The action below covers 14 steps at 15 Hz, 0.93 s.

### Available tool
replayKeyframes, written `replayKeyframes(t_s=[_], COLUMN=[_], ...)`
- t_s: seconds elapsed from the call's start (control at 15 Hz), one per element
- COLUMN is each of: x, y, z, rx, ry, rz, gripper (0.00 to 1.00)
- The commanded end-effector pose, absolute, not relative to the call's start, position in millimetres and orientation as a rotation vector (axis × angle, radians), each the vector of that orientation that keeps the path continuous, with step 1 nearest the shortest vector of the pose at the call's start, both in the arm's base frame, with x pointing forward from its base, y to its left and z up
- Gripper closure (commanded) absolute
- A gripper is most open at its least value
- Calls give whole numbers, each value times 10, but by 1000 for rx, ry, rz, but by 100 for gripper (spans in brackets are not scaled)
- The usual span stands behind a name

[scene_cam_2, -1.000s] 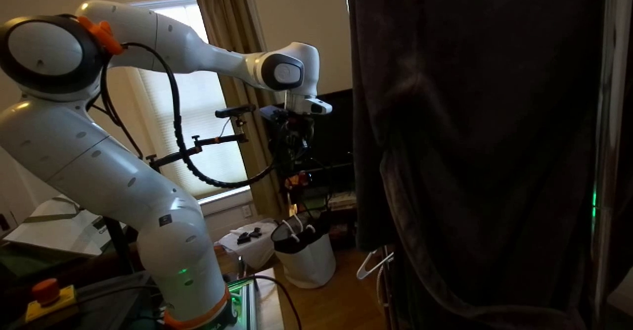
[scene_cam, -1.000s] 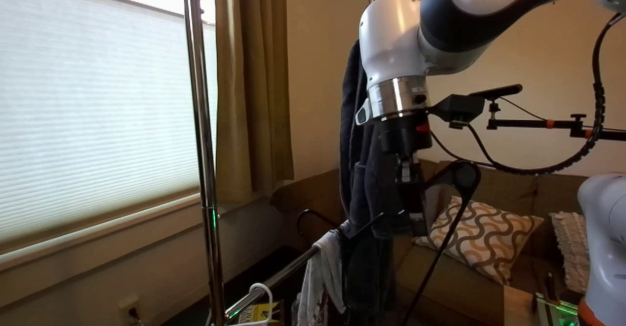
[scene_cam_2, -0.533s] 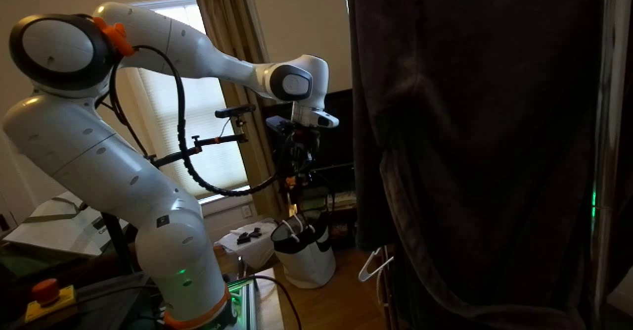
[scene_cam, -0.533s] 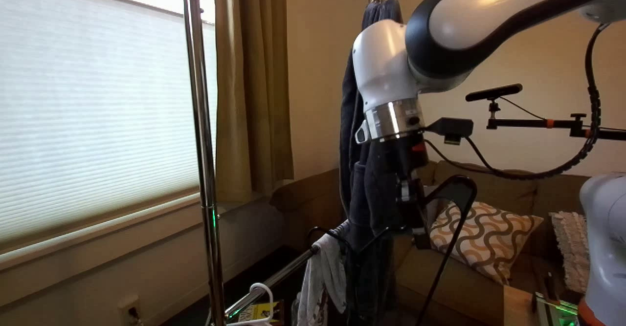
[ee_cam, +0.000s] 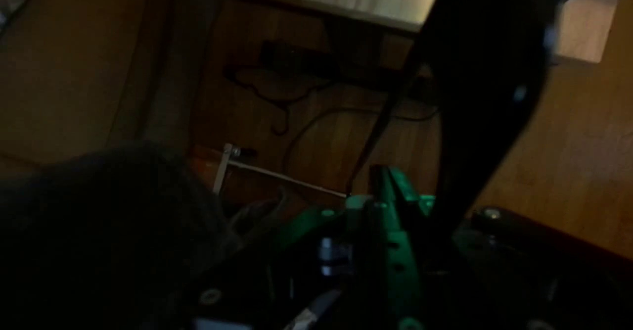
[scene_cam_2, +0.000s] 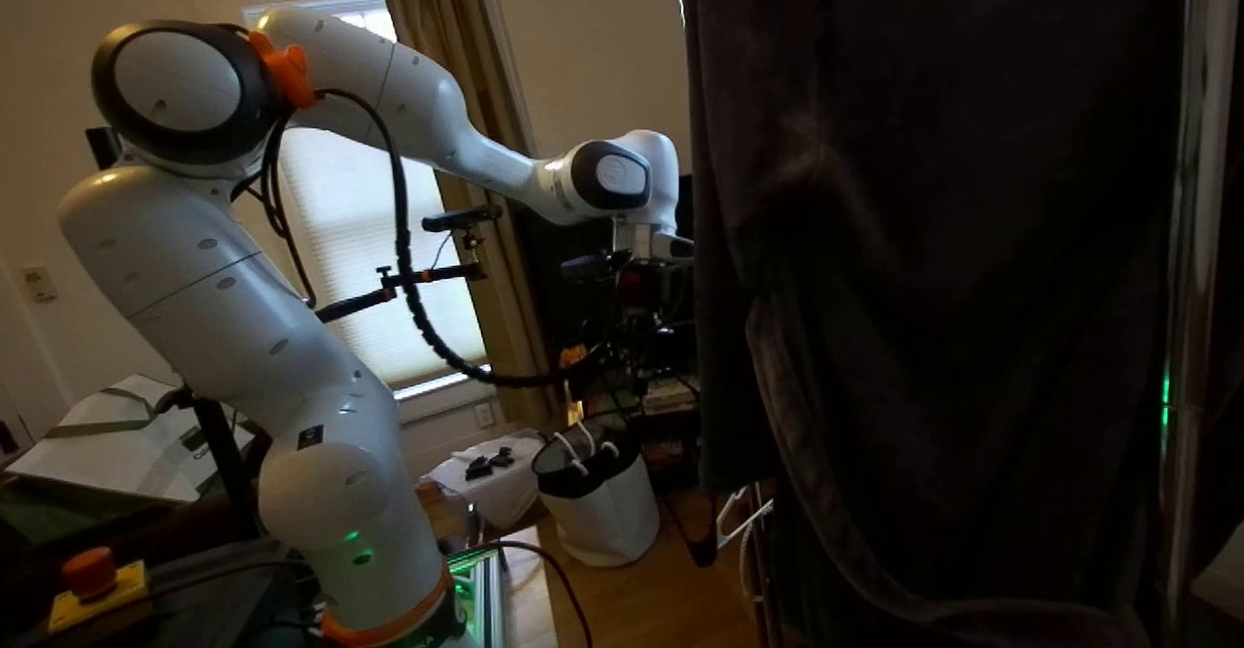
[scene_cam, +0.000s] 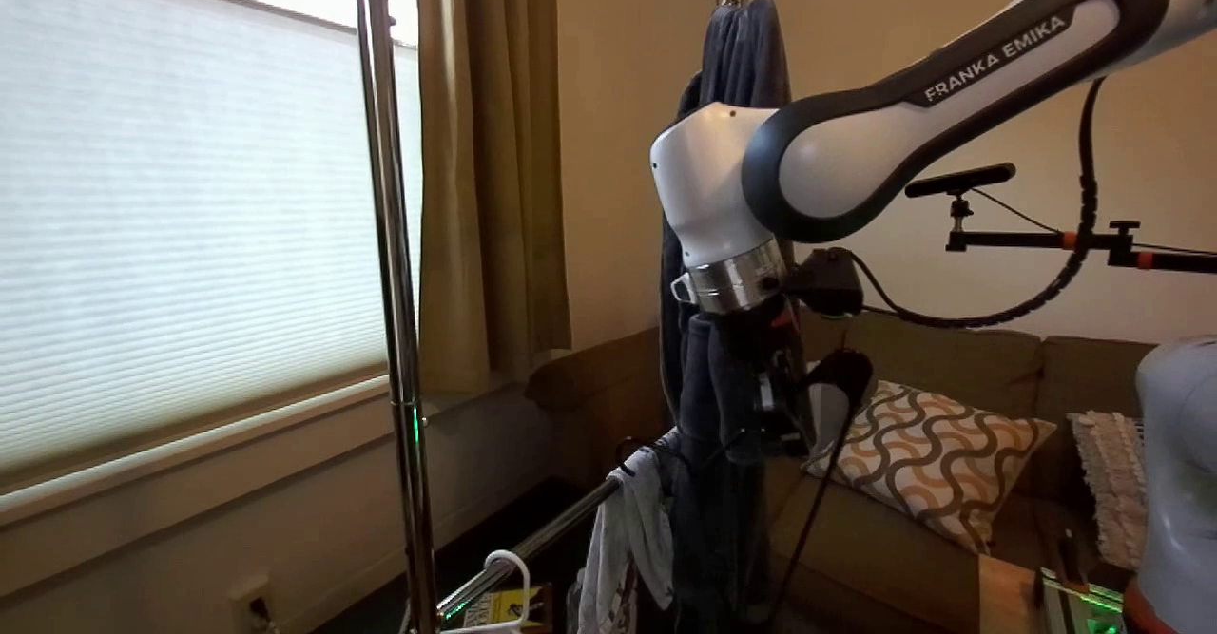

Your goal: Put the coat hanger on the table

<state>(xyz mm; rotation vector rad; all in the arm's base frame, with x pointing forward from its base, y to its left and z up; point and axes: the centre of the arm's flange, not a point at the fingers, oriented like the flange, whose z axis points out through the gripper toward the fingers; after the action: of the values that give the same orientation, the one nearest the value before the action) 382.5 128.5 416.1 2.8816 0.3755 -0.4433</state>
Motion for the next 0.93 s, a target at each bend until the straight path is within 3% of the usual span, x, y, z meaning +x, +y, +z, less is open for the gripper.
replayKeyframes(t_s=[0.0, 0.27, 0.47, 0.87], x=[4388, 4748, 4676, 4772], y=[1538, 1760, 1832, 1803], z=[4362, 4160, 3718, 3782], rx=[2797, 2912, 2981, 2955], ry=[555, 623, 612, 519], rz=[-269, -158, -262, -231], gripper=[99, 99, 99, 99])
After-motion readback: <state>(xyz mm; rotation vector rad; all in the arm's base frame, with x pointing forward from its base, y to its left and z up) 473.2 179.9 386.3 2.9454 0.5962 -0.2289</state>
